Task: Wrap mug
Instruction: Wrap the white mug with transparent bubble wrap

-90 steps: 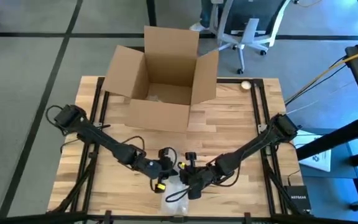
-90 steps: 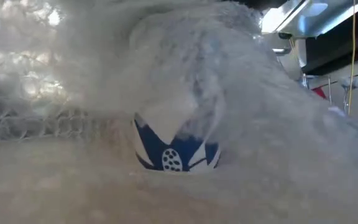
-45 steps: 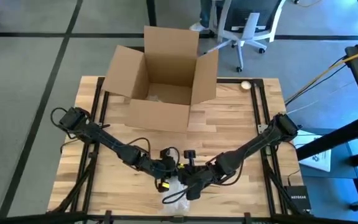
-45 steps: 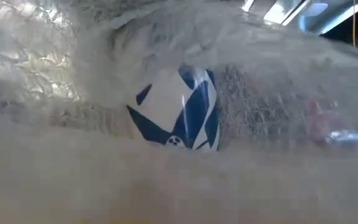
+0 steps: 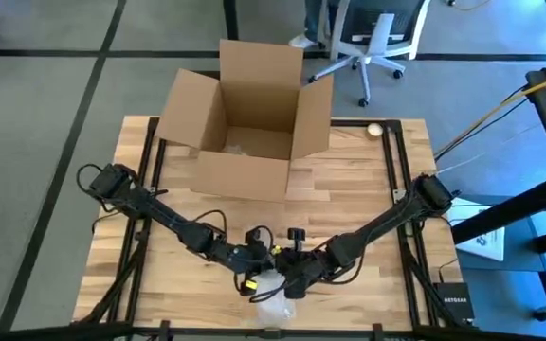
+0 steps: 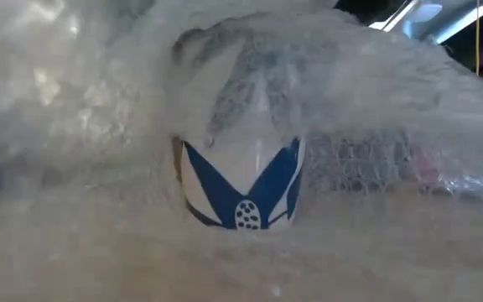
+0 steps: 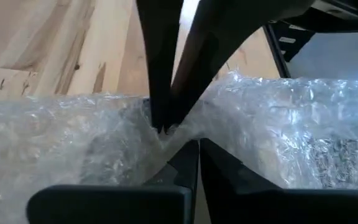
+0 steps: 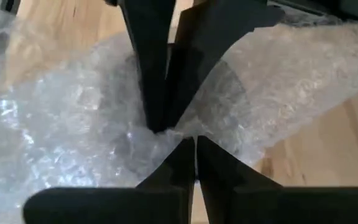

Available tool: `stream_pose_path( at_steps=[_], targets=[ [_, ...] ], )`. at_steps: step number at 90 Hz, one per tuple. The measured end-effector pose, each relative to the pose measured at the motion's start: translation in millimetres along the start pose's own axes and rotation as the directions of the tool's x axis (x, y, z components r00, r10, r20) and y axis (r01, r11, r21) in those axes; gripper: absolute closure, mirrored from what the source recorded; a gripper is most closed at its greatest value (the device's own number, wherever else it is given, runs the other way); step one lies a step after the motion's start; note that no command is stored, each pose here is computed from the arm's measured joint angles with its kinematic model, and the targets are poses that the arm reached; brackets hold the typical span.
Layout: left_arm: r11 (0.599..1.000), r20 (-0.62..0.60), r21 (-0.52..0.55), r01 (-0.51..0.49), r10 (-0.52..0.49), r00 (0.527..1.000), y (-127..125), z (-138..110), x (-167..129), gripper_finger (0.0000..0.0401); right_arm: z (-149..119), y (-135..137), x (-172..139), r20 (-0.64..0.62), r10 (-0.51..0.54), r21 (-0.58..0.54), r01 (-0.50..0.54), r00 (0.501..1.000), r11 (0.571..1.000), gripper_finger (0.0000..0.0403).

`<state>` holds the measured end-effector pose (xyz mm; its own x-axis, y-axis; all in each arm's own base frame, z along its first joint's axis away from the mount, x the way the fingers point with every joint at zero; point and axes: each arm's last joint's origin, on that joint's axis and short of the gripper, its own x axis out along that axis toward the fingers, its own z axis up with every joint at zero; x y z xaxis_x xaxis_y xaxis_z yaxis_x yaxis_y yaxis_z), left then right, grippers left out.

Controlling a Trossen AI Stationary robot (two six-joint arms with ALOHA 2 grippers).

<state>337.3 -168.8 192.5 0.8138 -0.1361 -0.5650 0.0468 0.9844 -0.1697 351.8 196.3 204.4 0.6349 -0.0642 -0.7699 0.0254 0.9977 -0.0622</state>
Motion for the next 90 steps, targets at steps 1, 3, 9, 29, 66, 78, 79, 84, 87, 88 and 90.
stream_pose_path(
  at_steps=[1,3,9,29,66,78,79,84,87,88,90],
  targets=[
    [1.000,0.000,0.002,0.000,0.000,1.000,-0.2,0.6,-0.6,0.0401,0.0,0.1,0.1,0.001,0.001,0.001,-0.001,1.000,1.000,0.0398],
    [1.000,0.003,0.003,0.002,-0.002,1.000,-0.6,2.1,-1.8,0.0401,0.1,0.1,0.2,0.001,0.001,0.001,-0.001,1.000,1.000,0.0398],
    [1.000,0.016,0.008,0.014,-0.014,1.000,-2.1,7.1,-8.2,0.0401,-0.3,0.1,0.2,-0.001,0.003,0.001,-0.003,1.000,1.000,0.0398],
    [1.000,0.038,-0.009,0.028,-0.027,0.999,-3.2,23.3,-39.0,0.0401,-0.5,0.1,0.1,-0.004,0.007,0.001,-0.007,1.000,1.000,0.0398],
    [1.000,-0.030,0.000,0.017,-0.017,0.999,3.1,5.2,-5.7,0.0401,0.4,0.5,0.7,0.009,0.009,0.000,-0.009,1.000,1.000,0.0398],
    [0.998,-0.043,-0.038,0.049,-0.050,0.998,10.1,1.2,10.9,0.0401,1.1,0.6,0.0,0.011,0.013,0.001,-0.013,1.000,1.000,0.0398],
    [0.998,-0.042,-0.041,0.049,-0.050,0.998,10.4,1.2,11.5,0.0401,1.4,0.6,-0.3,0.010,0.013,0.000,-0.013,1.000,1.000,0.0398],
    [0.998,-0.044,-0.049,0.043,-0.046,0.998,12.2,0.6,13.9,0.0401,4.2,0.6,-3.0,0.003,0.010,-0.003,-0.010,1.000,1.000,0.0398],
    [0.998,-0.045,-0.050,0.040,-0.042,0.998,13.1,0.6,14.1,0.0401,7.1,0.7,-5.8,-0.004,0.008,-0.009,-0.008,1.000,1.000,0.0398],
    [0.998,-0.047,-0.050,0.039,-0.041,0.998,13.3,0.5,14.2,0.0401,8.2,0.7,-6.9,-0.007,0.007,-0.011,-0.007,1.000,1.000,0.0398],
    [0.998,-0.050,-0.050,0.037,-0.039,0.998,13.8,0.1,14.4,0.0401,10.8,0.8,-9.3,-0.011,0.006,-0.014,-0.006,1.000,1.000,0.0398]
  ],
)
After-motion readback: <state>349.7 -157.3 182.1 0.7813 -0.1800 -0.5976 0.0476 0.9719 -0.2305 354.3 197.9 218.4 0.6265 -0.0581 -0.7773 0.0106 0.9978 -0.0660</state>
